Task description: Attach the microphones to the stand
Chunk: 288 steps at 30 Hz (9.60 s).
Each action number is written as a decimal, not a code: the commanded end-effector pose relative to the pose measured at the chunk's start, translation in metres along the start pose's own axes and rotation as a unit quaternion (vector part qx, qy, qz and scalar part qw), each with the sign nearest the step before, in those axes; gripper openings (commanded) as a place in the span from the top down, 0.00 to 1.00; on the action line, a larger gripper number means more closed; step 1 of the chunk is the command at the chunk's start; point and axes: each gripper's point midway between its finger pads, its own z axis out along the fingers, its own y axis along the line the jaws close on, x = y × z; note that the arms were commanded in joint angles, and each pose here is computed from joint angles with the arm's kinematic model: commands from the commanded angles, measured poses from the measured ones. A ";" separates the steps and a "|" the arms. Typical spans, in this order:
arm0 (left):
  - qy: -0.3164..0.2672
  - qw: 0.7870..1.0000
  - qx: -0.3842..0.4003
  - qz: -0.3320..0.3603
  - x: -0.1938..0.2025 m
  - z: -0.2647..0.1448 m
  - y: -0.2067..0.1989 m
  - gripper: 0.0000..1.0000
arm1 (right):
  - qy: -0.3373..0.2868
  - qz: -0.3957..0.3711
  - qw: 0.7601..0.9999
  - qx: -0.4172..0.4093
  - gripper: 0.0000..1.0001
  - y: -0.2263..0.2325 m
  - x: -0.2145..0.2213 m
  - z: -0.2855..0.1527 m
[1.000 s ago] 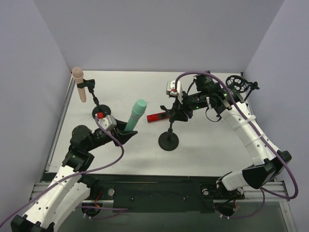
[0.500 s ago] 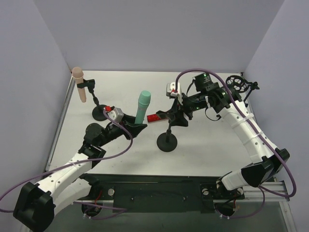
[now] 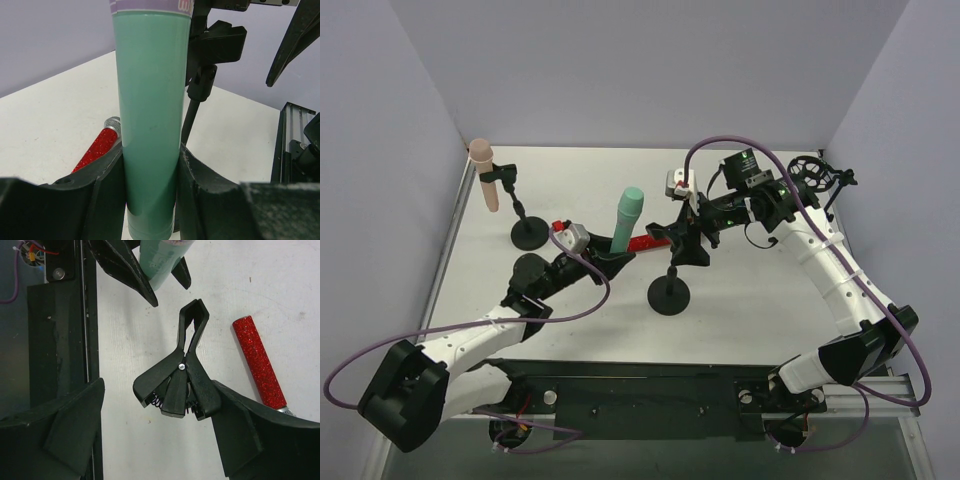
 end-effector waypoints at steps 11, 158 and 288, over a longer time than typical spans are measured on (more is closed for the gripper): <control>-0.056 0.997 0.005 0.046 -0.030 0.011 0.000 1.00 | -0.025 0.025 0.999 0.036 0.25 -0.011 -0.019 0.002; -0.045 0.954 -0.258 0.147 0.034 0.093 -0.032 0.84 | -0.117 0.092 0.984 0.099 0.04 -0.019 0.099 -0.006; 0.032 0.969 -0.242 0.041 -0.054 -0.128 0.029 0.09 | -0.059 0.451 0.614 0.645 0.01 -0.046 0.228 -0.257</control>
